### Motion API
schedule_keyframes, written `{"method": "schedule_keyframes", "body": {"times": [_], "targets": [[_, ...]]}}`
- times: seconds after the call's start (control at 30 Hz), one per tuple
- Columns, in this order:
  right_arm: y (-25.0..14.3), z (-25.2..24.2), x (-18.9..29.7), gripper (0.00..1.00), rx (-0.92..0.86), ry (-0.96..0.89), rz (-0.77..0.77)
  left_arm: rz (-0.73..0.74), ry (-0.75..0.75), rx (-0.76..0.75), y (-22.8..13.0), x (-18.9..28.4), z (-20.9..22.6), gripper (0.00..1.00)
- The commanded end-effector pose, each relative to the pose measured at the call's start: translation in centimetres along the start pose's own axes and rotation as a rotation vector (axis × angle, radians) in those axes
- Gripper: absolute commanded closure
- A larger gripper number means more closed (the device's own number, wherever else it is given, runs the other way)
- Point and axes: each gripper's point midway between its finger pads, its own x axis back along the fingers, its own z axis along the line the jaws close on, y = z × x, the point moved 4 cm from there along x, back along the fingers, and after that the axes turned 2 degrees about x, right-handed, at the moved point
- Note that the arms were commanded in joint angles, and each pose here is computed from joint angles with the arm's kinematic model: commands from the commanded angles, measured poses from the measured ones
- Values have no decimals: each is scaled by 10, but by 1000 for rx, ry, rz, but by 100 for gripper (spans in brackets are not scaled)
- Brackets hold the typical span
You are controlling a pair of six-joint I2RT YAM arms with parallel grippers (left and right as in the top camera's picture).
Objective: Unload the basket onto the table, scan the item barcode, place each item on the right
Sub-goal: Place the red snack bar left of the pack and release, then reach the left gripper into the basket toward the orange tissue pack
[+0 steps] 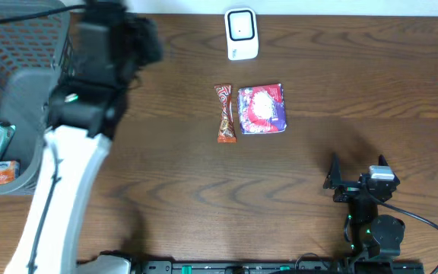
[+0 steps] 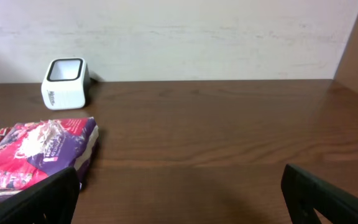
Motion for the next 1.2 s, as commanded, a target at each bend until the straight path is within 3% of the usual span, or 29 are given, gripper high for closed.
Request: {"method": "schedule_keyframes", "body": {"times": [0.0,0.2,0.43,0.57,0.63,0.73,0.9,1.17], "targets": [[0,2,0,1,-10,10,-1,-135,68,31,40,37,34,49],[0,2,0,1,-10,10,-1,-213,254,111,65,67,106,49],[0,2,0,1,-10,10,-1,-144,532,209,52,79,191,24],[0,2,0,1,-10,10,-1,-121,707,224,42,86,227,22],[0,2,0,1,-10,10,-1,-88,780,206,37,87,239,22],[0,2,0,1,-10,10,-1,-37,902,193,26,87,258,11],[0,2,0,1,-10,10,-1,83,1049,166,5,74,283,11],[0,2,0,1,-10,10,-1,349,1135,174,-43,38,325,11]]}}
